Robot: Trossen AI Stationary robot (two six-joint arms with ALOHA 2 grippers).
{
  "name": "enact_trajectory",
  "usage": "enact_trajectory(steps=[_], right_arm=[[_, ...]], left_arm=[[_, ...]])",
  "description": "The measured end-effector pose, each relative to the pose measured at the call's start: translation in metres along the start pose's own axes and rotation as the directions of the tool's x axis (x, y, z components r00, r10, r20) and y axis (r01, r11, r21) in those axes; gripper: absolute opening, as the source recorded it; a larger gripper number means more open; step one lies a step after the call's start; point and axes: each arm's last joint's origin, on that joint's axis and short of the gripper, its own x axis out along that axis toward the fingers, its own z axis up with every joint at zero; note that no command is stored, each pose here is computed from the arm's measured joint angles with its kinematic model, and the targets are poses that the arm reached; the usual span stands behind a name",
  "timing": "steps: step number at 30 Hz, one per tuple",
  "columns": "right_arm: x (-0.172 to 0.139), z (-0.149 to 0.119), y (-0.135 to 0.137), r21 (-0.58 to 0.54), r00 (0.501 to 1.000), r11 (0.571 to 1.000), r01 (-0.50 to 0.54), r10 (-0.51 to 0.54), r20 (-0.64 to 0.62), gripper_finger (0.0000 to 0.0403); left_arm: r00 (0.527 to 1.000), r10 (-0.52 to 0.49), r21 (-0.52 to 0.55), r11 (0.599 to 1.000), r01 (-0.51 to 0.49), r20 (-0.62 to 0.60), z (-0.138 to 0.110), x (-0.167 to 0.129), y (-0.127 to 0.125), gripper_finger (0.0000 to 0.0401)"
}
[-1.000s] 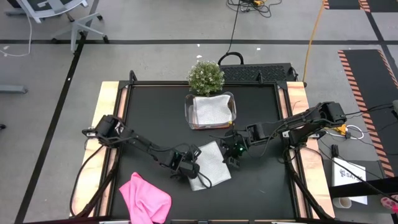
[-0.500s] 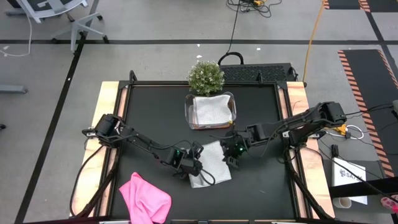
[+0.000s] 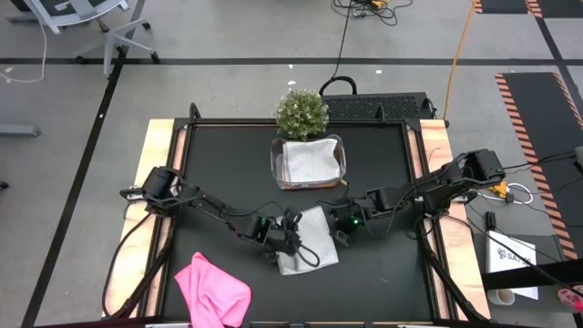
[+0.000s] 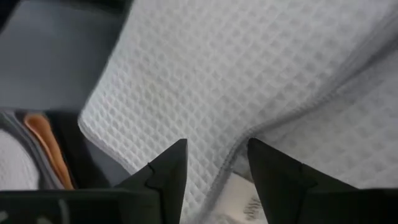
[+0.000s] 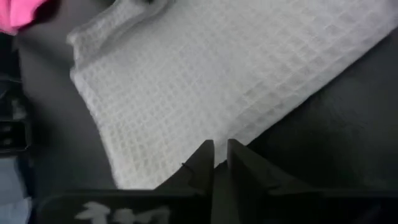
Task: Fold microfiber towels
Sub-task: Fold the gray microfiber towel on the table
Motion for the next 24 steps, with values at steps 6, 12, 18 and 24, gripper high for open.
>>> enact_trajectory(steps=[6,12,18,24], right_arm=[[-0.001,-0.001,0.002,-0.001,0.999,0.999,-0.039,0.039,-0.027,0.0021],[-0.001,-0.001,0.002,-0.002,0.999,0.999,-0.039,0.039,-0.028,0.002],[-0.001,-0.001,0.002,-0.008,0.999,0.999,-0.036,0.036,-0.029,0.002],[-0.001,-0.001,0.001,-0.025,0.999,0.999,-0.035,0.034,-0.027,0.002]], left_arm=[[0.998,-0.02,0.01,1.0,0.021,-0.053,-0.008,0.01,0.002,0.0172],[0.991,-0.07,0.062,0.995,0.078,-0.115,-0.011,-0.001,-0.006,0.0172],[0.994,-0.04,0.092,0.995,0.049,-0.099,-0.006,-0.026,-0.008,0.0172],[0.993,-0.083,0.025,0.996,0.086,-0.089,-0.006,-0.039,-0.007,0.0172]])
